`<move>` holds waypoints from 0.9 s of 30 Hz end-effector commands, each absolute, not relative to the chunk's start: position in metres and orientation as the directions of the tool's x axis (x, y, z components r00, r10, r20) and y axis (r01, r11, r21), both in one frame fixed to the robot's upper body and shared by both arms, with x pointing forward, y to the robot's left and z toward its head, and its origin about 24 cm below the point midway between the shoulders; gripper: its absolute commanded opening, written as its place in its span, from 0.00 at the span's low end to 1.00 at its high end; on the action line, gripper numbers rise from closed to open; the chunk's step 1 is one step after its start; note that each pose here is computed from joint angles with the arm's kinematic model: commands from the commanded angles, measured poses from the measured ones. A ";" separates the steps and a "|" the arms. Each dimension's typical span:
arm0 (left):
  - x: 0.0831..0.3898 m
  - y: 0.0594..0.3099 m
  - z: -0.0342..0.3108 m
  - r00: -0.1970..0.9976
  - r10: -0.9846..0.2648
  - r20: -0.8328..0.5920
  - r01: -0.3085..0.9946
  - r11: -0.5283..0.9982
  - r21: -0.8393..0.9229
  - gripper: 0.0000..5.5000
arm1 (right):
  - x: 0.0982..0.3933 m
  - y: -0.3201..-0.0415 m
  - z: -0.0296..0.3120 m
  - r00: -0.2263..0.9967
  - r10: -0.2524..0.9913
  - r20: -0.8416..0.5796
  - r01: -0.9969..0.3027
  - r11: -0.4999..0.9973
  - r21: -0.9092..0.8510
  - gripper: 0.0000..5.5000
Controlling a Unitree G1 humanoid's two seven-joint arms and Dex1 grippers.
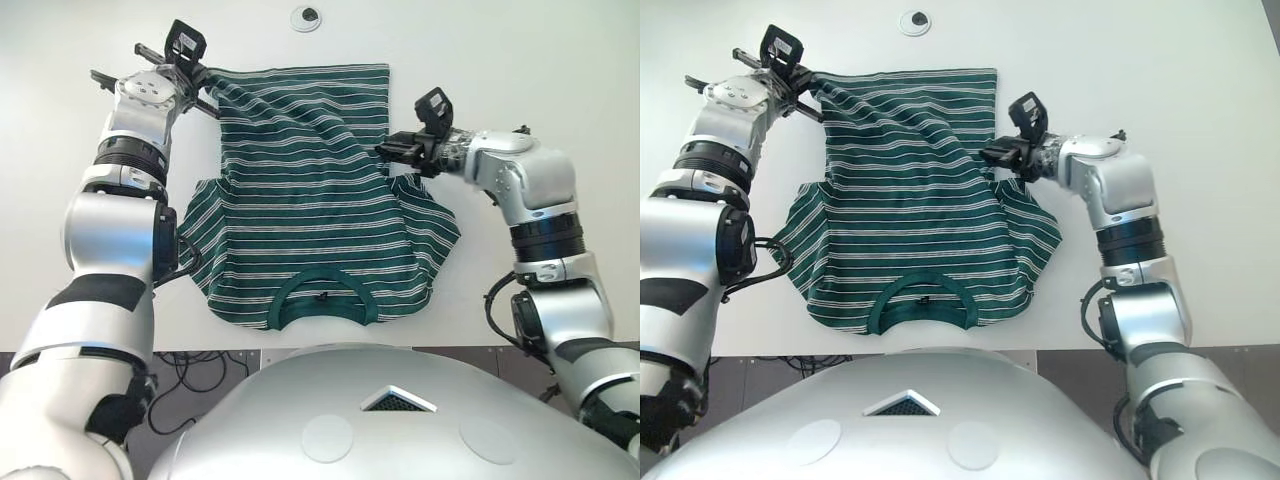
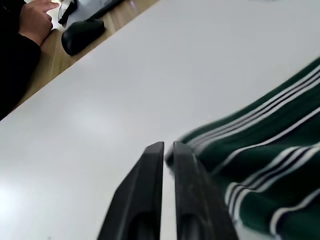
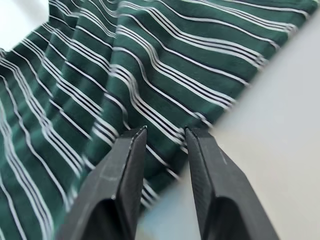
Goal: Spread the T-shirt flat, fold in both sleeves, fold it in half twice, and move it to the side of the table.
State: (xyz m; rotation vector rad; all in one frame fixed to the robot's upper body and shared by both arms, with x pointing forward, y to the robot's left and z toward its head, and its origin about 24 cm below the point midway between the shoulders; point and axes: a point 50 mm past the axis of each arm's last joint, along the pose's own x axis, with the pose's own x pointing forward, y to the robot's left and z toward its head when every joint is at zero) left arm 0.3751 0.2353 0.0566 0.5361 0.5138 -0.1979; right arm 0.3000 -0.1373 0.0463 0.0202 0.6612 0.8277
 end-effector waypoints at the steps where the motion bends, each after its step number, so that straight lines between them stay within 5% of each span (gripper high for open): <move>1: 0.380 0.240 0.069 0.893 0.004 -0.451 0.259 0.814 0.519 0.14 | 0.308 -0.137 0.055 0.527 0.674 -0.518 -0.677 0.701 0.223 0.25; 6: 0.378 0.248 0.072 0.932 -0.007 -0.363 0.209 0.828 0.521 0.14 | 0.310 -0.135 0.053 0.542 0.671 -0.506 -0.678 0.705 0.208 0.25; 15: 0.313 0.244 0.061 0.840 -0.390 -0.377 0.518 0.784 0.343 0.00 | 0.314 -0.133 0.037 0.584 0.633 -0.508 -0.639 0.744 0.193 0.00; 19: 0.277 0.229 0.070 0.738 -0.522 -0.426 0.661 0.687 0.303 0.00 | 0.316 -0.136 0.020 0.592 0.562 -0.577 -0.639 0.764 0.089 0.00; 27: 0.258 0.224 0.069 0.687 -0.512 -0.516 0.706 0.638 0.307 0.00 | 0.333 -0.149 0.008 0.704 0.407 -0.582 -0.583 0.799 -0.146 0.00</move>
